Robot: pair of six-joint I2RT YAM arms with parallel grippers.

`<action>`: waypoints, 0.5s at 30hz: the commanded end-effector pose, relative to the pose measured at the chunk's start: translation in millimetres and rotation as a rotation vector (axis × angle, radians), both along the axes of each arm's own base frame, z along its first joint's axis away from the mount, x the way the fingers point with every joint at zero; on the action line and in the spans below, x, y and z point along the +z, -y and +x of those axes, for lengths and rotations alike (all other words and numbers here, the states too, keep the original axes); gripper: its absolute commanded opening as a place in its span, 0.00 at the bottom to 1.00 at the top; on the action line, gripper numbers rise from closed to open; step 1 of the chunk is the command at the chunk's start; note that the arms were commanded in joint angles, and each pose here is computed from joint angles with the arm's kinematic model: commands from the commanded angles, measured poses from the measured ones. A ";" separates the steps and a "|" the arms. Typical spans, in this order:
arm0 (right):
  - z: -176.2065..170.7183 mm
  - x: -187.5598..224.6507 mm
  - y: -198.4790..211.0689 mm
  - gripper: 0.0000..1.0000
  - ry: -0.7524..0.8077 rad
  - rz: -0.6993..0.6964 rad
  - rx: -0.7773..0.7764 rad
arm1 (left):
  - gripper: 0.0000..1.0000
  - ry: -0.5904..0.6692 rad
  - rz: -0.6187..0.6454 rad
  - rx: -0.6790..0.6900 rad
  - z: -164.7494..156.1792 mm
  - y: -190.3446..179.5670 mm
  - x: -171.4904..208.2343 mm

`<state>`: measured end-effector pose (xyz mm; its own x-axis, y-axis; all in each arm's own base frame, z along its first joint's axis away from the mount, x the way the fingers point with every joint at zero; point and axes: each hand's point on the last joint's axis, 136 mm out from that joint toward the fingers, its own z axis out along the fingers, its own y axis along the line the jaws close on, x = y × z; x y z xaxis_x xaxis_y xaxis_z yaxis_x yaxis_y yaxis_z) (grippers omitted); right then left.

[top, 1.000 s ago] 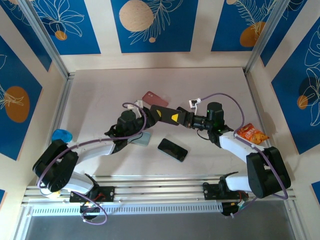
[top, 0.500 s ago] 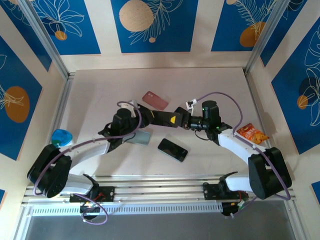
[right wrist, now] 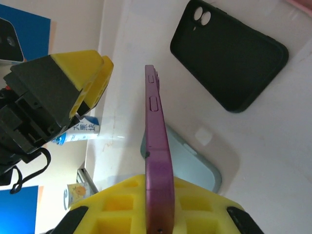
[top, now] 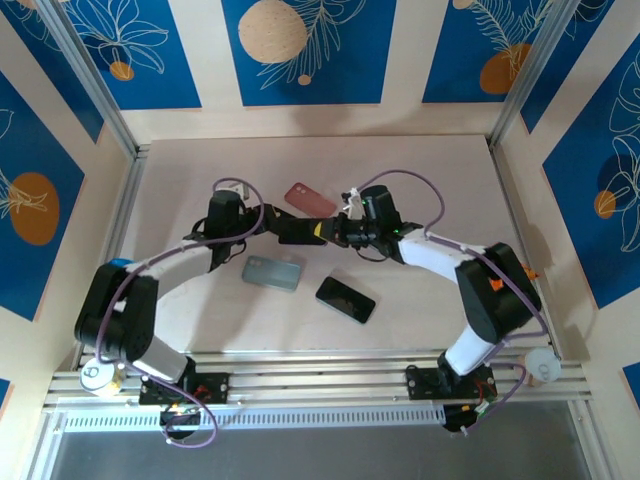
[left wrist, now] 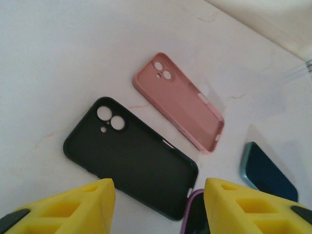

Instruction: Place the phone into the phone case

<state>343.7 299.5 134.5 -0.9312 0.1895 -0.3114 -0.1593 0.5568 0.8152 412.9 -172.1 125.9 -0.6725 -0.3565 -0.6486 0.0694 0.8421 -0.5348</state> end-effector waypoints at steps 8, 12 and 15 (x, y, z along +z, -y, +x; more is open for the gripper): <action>51.9 8.5 -23.3 0.00 0.018 0.052 -0.075 | 0.50 0.019 0.088 -0.035 61.8 -0.1 -23.2; 61.6 5.1 -16.2 0.00 0.015 0.045 -0.101 | 0.50 0.006 0.115 -0.027 71.9 -0.4 -32.1; 64.9 -3.1 -10.2 0.00 -0.005 0.035 -0.113 | 0.50 -0.008 0.108 -0.025 73.6 0.6 -40.5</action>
